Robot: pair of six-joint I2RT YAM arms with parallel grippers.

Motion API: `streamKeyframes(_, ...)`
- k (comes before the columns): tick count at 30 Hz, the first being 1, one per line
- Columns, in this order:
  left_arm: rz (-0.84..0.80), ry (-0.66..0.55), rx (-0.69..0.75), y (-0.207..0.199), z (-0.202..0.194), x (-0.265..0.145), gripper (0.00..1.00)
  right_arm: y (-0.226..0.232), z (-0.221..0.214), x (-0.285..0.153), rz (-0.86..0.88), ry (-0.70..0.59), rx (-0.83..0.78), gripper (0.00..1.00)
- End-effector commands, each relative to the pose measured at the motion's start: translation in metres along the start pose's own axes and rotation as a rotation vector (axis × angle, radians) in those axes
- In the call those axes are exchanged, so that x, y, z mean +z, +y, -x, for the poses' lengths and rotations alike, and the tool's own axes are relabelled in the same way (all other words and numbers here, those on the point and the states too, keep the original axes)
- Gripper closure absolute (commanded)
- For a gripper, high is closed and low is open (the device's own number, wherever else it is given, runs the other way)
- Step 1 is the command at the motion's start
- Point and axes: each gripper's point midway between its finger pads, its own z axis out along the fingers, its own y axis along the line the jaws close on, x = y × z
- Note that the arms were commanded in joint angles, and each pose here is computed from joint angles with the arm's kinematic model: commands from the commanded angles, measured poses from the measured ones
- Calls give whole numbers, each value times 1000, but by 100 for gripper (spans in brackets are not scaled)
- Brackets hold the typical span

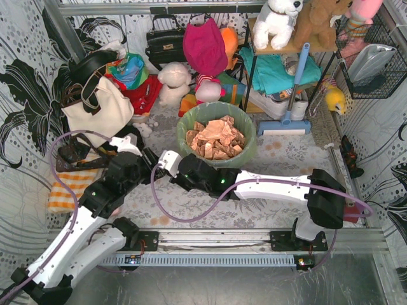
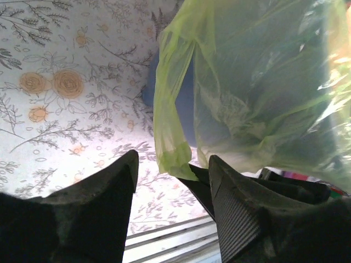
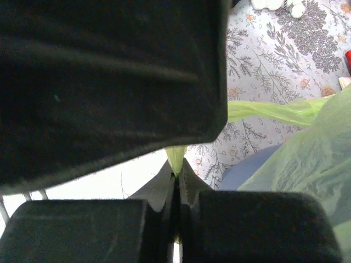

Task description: Tie the trash bag

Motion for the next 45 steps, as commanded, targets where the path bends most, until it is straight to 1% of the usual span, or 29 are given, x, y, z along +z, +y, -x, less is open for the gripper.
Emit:
streamKeyframes(1,5,-117,-110,2,18,-6,34,-3,26,-16,-6,-86,40,100)
streamKeyframes(6,-103,-147,-227,-6,13,-2,33,-2,32,-20,5,-110,57,100)
streamKeyframes(8,-183,-165,-261,-15,14,-1,33,0,34,-21,13,-123,62,100)
streamKeyframes(12,-305,-198,-318,-27,15,-3,37,1,37,-24,23,-135,70,100)
streamKeyframes(16,-341,-209,-339,-28,14,0,39,2,37,-26,29,-138,77,100)
streamKeyframes(21,-383,-225,-332,-35,18,-1,39,4,31,-25,39,-127,79,100)
streamKeyframes(23,-392,-223,-328,-38,19,-1,40,5,32,-25,42,-130,81,100)
streamKeyframes(26,-388,-201,-330,-39,15,4,44,5,33,-26,42,-137,83,100)
streamKeyframes(30,-323,-168,-354,-26,5,14,49,3,37,-27,33,-151,89,100)
streamKeyframes(34,-271,-161,-381,-14,0,15,49,-1,37,-27,16,-153,86,100)
streamKeyframes(36,-267,-162,-393,-13,0,12,48,-1,37,-26,13,-154,84,100)
streamKeyframes(40,-290,-112,-397,-19,-7,10,39,0,37,-25,17,-155,93,100)
streamKeyframes(42,-307,-87,-393,-23,-10,10,38,1,37,-25,21,-157,93,100)
streamKeyframes(45,-330,-72,-385,-28,-12,10,39,3,36,-24,33,-154,91,100)
